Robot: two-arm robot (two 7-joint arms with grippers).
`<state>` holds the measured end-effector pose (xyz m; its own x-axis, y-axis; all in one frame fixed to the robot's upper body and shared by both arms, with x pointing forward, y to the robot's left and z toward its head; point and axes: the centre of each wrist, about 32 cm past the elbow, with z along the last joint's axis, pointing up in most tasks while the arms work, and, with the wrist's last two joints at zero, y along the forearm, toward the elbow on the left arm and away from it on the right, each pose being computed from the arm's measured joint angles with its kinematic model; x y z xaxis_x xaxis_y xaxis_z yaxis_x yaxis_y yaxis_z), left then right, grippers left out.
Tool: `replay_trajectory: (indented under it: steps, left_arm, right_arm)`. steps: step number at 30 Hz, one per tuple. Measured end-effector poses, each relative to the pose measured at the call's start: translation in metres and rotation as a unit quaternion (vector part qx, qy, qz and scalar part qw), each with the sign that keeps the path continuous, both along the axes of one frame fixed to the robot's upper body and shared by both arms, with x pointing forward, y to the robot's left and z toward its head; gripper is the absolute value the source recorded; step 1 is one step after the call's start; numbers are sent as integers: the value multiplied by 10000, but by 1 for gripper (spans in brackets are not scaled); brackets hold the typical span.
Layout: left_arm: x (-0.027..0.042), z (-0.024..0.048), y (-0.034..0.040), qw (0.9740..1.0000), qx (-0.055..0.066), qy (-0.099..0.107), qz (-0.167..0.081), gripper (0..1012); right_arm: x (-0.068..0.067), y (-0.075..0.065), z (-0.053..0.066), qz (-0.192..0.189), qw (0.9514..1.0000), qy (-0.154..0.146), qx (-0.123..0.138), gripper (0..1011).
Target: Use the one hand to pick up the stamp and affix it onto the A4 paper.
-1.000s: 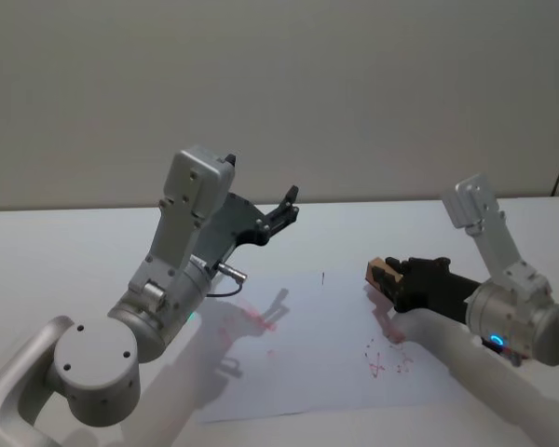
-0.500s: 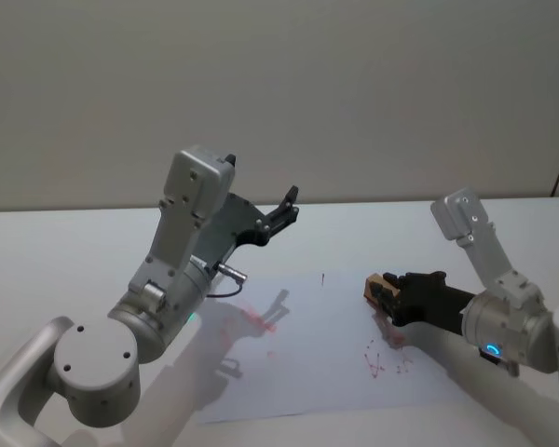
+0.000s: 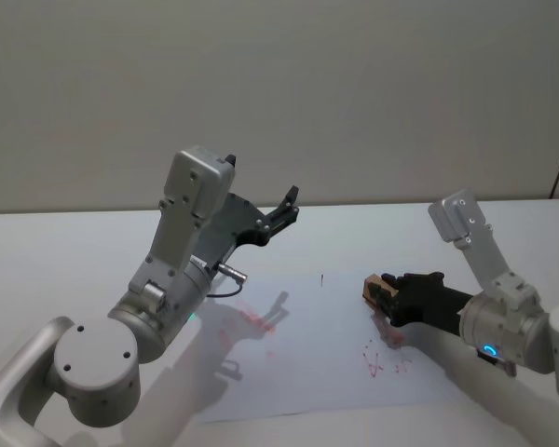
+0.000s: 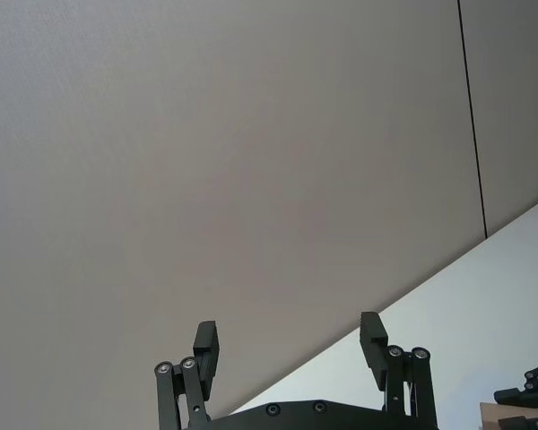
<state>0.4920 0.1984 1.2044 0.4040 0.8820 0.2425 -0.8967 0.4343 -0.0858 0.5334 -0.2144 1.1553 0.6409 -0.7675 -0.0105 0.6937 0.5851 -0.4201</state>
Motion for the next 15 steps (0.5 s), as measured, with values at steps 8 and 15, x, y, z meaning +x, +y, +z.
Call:
replay_trajectory:
  steps: [8, 15]
  left_arm:
    - [0, 0, 0, 10000, 0, -1, 0, 1001]
    - [0, 0, 0, 10000, 0, 0, 0, 1001]
  right_arm:
    - [24, 14, 122, -48, 9994, -337, 87, 213]
    - [19, 2, 346, -184, 9962, -811, 274, 213]
